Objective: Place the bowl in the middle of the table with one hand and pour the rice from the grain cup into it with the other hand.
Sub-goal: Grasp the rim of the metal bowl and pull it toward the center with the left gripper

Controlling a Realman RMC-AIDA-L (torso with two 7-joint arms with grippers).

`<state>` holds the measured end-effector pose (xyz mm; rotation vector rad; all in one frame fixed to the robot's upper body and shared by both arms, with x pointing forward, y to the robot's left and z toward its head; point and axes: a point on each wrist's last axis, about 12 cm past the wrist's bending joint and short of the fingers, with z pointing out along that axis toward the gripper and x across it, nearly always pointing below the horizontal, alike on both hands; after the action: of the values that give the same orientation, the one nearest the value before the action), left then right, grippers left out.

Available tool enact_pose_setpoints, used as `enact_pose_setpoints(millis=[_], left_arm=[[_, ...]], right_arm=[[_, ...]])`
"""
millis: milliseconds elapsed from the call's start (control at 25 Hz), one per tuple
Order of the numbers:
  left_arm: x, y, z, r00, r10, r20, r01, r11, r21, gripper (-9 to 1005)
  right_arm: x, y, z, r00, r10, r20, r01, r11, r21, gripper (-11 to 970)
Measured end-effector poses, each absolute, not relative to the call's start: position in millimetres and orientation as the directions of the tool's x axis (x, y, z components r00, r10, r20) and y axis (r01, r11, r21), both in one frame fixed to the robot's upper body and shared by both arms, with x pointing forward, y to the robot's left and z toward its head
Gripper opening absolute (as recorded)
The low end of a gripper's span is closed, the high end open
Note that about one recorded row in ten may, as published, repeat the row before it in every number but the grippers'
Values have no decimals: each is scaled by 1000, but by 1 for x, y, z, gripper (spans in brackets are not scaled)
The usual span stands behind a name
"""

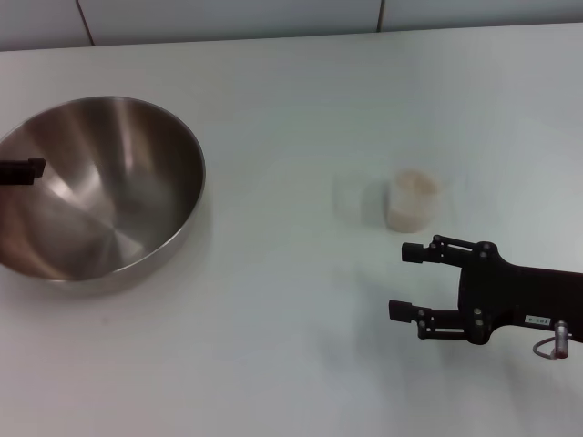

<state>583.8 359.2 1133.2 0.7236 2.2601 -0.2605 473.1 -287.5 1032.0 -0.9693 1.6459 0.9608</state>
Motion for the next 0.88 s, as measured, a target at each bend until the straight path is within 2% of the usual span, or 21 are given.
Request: enact_pose_setpoints(millis=[600,880], left_arm=[[583,358,1130,-589,423,-688,570,821,17,859],[584,355,1130,-586,437,-682,582,813,20,589]], right_arm=[[472,-288,1031,-220,-156,-963,-914,377,148,809],[471,-289,1031,-222,-156,-963,-913,379,149,810]])
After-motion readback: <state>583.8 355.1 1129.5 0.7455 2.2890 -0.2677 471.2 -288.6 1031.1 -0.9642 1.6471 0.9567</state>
